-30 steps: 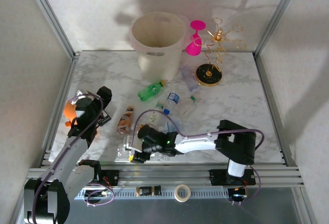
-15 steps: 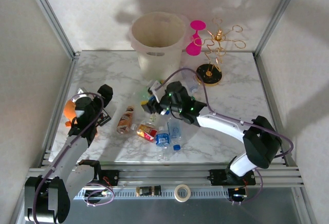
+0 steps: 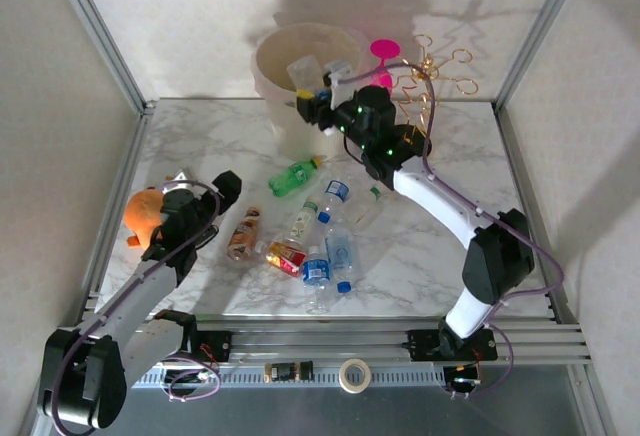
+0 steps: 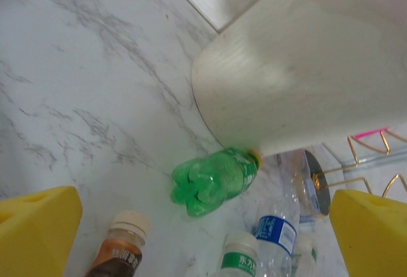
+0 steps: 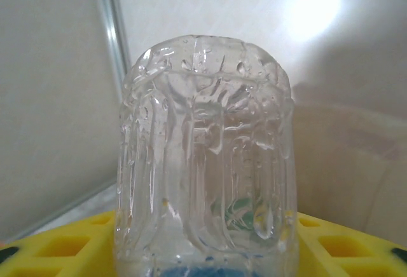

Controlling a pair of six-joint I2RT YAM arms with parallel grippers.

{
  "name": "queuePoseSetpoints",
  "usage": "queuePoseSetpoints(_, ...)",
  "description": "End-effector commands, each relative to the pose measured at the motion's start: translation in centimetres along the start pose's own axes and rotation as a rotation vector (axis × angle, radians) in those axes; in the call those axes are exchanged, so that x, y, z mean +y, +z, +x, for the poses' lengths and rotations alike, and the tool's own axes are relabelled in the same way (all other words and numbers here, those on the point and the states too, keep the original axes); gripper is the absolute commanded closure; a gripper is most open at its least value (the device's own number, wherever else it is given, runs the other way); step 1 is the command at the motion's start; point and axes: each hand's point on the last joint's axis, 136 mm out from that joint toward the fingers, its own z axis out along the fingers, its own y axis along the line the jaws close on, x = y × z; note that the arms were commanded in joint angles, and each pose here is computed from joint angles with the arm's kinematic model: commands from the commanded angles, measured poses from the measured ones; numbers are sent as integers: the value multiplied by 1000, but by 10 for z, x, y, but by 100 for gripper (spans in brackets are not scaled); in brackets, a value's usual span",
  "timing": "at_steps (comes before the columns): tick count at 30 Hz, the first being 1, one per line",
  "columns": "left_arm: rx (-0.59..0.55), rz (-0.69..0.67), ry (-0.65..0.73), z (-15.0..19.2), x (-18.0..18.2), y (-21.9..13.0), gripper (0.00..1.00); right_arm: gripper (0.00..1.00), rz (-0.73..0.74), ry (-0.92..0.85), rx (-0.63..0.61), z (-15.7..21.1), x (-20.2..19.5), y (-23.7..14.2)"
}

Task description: Put the plastic bottles in the bin

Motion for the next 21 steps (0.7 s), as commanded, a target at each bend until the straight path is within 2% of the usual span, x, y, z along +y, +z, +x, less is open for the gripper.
queuePoseSetpoints(1,32,5,37,14,0,4,1,51,45,31,-133,-45,-19,13)
queuePoseSetpoints(9,93,46,39,38,-10,10,0,51,133,11,-196,-58,-61,66)
queuePoseSetpoints(16,120,26,56,48,-4,6,0,51,138,-10,-227,-59,-76,95)
queuePoseSetpoints(21,121,27,52,48,-4,6,0,50,135,-19,-214,-37,-81,113)
